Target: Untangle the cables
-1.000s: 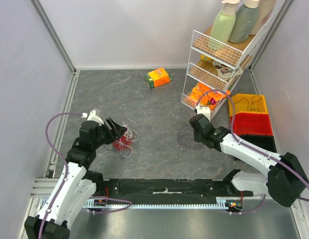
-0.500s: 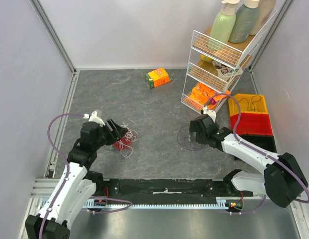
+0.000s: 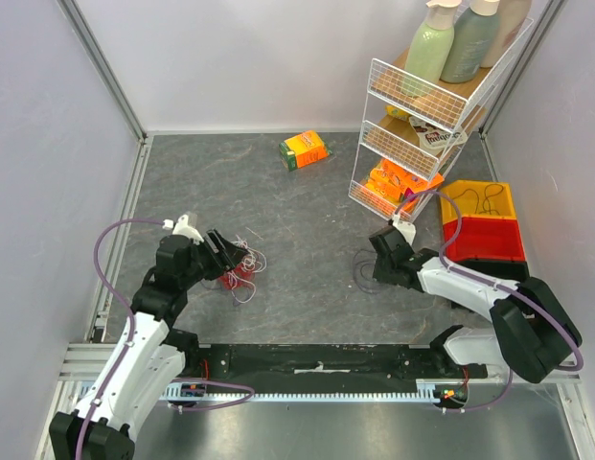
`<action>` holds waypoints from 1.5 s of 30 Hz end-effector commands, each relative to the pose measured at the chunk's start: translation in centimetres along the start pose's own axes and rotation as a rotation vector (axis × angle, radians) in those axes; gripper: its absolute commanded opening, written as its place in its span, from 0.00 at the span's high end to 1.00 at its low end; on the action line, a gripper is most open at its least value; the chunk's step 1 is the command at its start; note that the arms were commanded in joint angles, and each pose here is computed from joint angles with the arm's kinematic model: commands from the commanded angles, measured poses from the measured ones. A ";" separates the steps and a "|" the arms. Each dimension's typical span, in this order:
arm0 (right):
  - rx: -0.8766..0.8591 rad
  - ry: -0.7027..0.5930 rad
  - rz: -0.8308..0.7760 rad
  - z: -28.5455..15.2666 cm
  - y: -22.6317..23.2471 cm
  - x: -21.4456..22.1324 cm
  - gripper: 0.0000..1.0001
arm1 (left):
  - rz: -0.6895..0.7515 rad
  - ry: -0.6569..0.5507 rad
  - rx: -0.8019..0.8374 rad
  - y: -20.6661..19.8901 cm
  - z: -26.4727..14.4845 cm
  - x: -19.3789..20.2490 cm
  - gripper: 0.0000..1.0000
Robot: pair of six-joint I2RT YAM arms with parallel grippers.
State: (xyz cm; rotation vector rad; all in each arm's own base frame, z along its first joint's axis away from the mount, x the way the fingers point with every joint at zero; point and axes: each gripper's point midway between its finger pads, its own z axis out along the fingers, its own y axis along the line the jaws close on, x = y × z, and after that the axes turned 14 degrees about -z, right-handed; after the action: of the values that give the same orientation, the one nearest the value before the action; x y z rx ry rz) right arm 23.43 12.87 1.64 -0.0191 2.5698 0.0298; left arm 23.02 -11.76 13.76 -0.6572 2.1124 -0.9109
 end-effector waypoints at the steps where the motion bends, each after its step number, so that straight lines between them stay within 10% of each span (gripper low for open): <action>1: 0.053 -0.057 0.043 -0.2 -0.9 -1.1 1.00 | -0.003 -0.007 0.043 -0.8 0.2 -0.3 0.29; 20: 0.596 -0.477 0.404 -15.0 -20.2 -18.4 1.00 | 0.023 0.007 0.128 -1.7 0.7 0.5 0.27; 40: 0.599 -0.365 0.630 -2.8 -29.5 -23.6 1.00 | 0.076 0.021 0.140 -2.9 0.7 2.0 0.25; 45: 0.527 -0.355 0.545 -1.9 -28.4 -24.2 0.52 | 0.063 0.013 0.092 -2.5 0.6 1.6 0.17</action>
State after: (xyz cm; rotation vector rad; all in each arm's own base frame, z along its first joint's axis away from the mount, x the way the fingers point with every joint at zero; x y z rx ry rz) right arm 40.90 -15.91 12.19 0.9056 2.1732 -0.4746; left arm 22.22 -15.01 13.55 -0.4980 2.1085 -0.9947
